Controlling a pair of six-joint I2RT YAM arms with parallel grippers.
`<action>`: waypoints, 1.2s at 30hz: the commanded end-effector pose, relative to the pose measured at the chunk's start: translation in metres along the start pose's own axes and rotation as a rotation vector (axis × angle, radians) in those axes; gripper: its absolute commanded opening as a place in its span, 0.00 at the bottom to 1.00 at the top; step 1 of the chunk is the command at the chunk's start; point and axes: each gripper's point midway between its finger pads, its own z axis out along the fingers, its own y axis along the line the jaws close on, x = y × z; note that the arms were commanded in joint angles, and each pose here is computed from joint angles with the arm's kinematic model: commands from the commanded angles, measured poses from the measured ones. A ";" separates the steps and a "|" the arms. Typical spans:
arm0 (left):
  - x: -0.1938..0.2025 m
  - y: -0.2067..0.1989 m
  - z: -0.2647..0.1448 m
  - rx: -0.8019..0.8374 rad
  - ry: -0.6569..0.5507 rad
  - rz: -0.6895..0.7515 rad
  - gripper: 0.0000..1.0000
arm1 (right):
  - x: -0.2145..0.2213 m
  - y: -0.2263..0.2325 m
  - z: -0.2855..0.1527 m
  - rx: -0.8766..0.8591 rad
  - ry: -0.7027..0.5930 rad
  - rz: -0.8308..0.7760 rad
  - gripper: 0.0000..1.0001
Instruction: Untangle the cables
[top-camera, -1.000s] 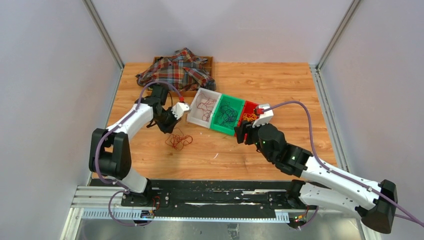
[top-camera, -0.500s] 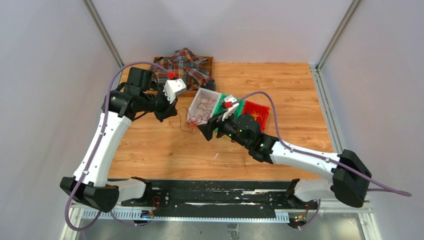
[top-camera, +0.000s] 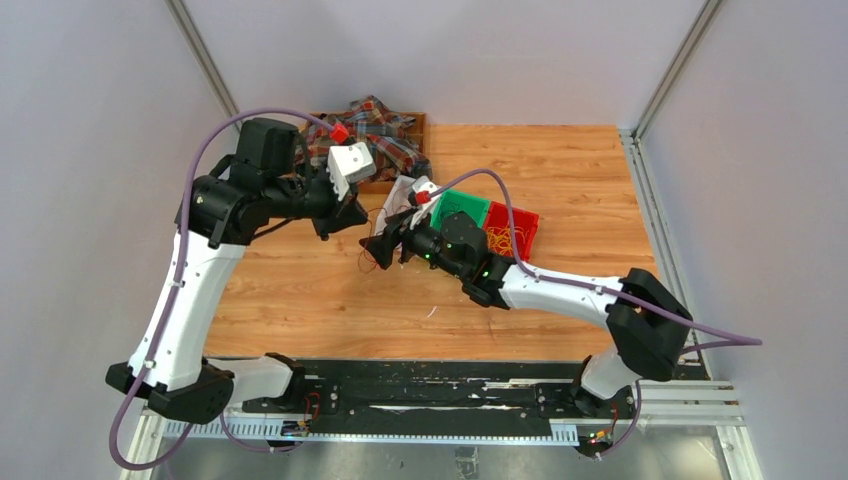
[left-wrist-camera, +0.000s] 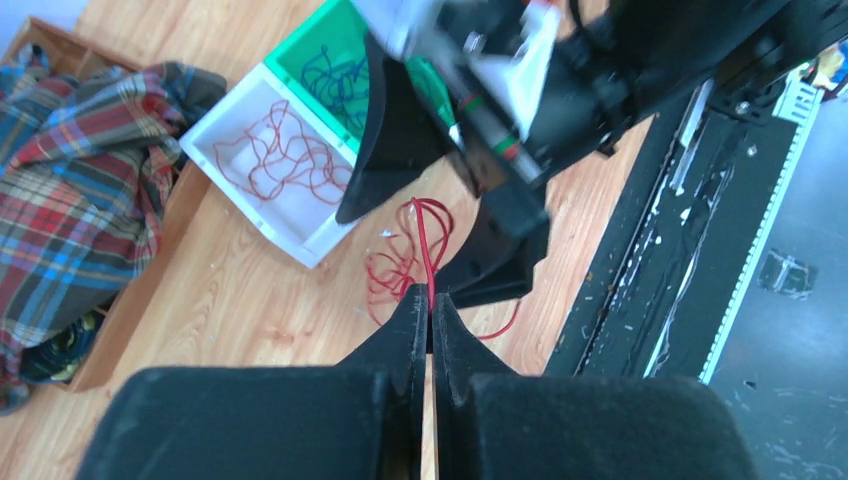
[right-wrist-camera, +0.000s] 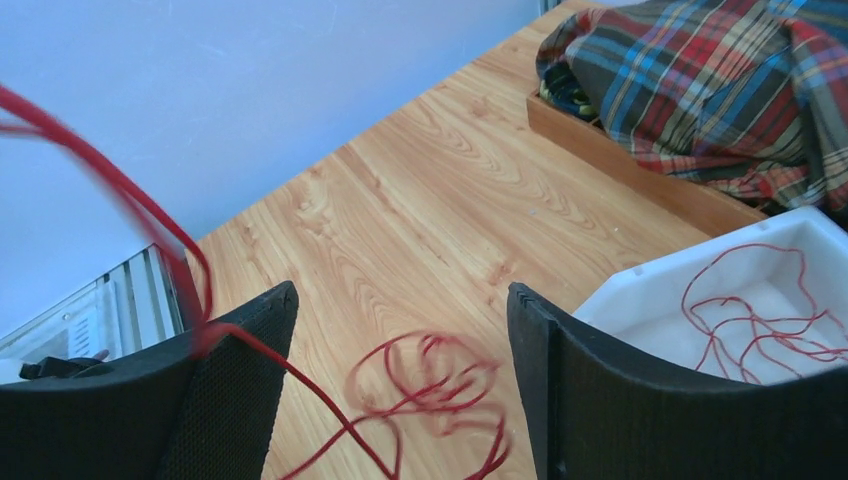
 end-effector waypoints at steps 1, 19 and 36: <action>-0.027 -0.013 -0.011 0.045 -0.077 -0.003 0.00 | 0.001 0.013 0.011 -0.033 -0.018 0.025 0.74; -0.131 -0.016 -0.080 -0.053 -0.358 0.079 0.00 | 0.085 -0.024 0.002 0.122 0.120 0.123 0.47; -0.178 0.018 -0.130 -0.346 -0.506 0.194 0.00 | 0.160 -0.044 -0.037 0.202 0.231 0.233 0.60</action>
